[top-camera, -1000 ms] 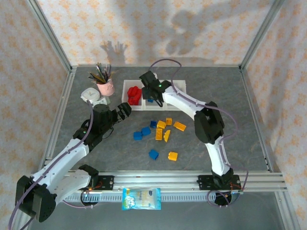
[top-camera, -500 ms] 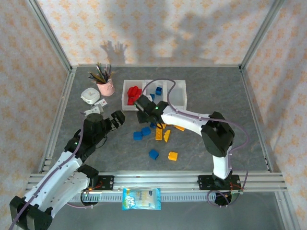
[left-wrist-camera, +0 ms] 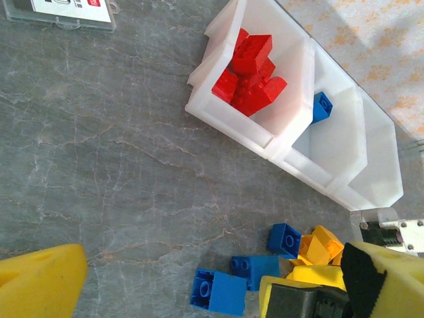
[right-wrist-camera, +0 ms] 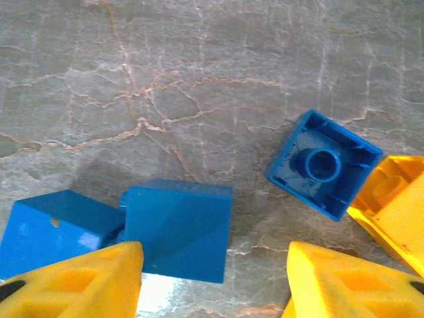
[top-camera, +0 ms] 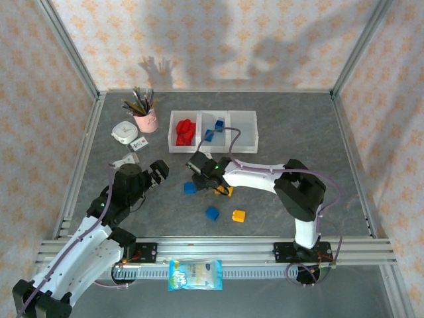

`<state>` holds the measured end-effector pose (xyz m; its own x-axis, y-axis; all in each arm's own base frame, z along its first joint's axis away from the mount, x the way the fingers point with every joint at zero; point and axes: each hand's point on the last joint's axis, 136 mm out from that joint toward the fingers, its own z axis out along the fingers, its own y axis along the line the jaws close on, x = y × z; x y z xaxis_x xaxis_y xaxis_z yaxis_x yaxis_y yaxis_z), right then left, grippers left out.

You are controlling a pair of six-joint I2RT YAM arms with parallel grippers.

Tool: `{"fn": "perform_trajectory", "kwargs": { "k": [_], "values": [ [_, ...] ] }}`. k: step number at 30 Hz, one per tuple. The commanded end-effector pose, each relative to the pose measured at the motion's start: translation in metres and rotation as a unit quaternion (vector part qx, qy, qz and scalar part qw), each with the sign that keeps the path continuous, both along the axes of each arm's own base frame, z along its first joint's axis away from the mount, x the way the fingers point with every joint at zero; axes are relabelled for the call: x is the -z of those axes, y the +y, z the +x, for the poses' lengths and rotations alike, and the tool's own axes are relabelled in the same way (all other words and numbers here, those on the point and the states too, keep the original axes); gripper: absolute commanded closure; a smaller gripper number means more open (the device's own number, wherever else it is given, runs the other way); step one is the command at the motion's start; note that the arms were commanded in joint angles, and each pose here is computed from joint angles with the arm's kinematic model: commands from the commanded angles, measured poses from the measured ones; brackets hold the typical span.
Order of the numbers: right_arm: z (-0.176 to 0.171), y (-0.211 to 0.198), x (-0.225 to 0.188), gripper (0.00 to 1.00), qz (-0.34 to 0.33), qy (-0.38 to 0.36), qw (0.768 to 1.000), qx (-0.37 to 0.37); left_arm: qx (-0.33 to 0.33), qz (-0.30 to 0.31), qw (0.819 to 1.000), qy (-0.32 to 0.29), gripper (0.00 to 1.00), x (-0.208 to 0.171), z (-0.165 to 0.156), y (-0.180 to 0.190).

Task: Sort the legos into containers by color
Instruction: Pick up the lego from the center of the table.

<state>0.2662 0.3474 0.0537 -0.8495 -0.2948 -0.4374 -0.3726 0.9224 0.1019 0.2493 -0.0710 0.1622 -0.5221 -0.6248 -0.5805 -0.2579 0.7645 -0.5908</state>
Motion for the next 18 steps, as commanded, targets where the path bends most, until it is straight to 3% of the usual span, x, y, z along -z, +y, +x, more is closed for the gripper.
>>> {"fn": "perform_trajectory", "kwargs": {
  "k": [1,7,18],
  "values": [
    [0.003,0.009,0.002,0.41,0.013,0.003,1.000,-0.002,-0.013,0.006,1.000,0.008,0.01,0.005,-0.001,0.006],
    [0.005,0.022,-0.004,0.39,0.034,0.004,0.999,-0.013,-0.018,0.010,1.000,0.006,0.01,0.004,-0.002,0.008],
    [0.019,0.017,0.011,0.42,-0.011,-0.002,1.000,0.019,-0.021,0.015,1.000,0.006,0.01,0.002,-0.003,0.010]
  ]
}}
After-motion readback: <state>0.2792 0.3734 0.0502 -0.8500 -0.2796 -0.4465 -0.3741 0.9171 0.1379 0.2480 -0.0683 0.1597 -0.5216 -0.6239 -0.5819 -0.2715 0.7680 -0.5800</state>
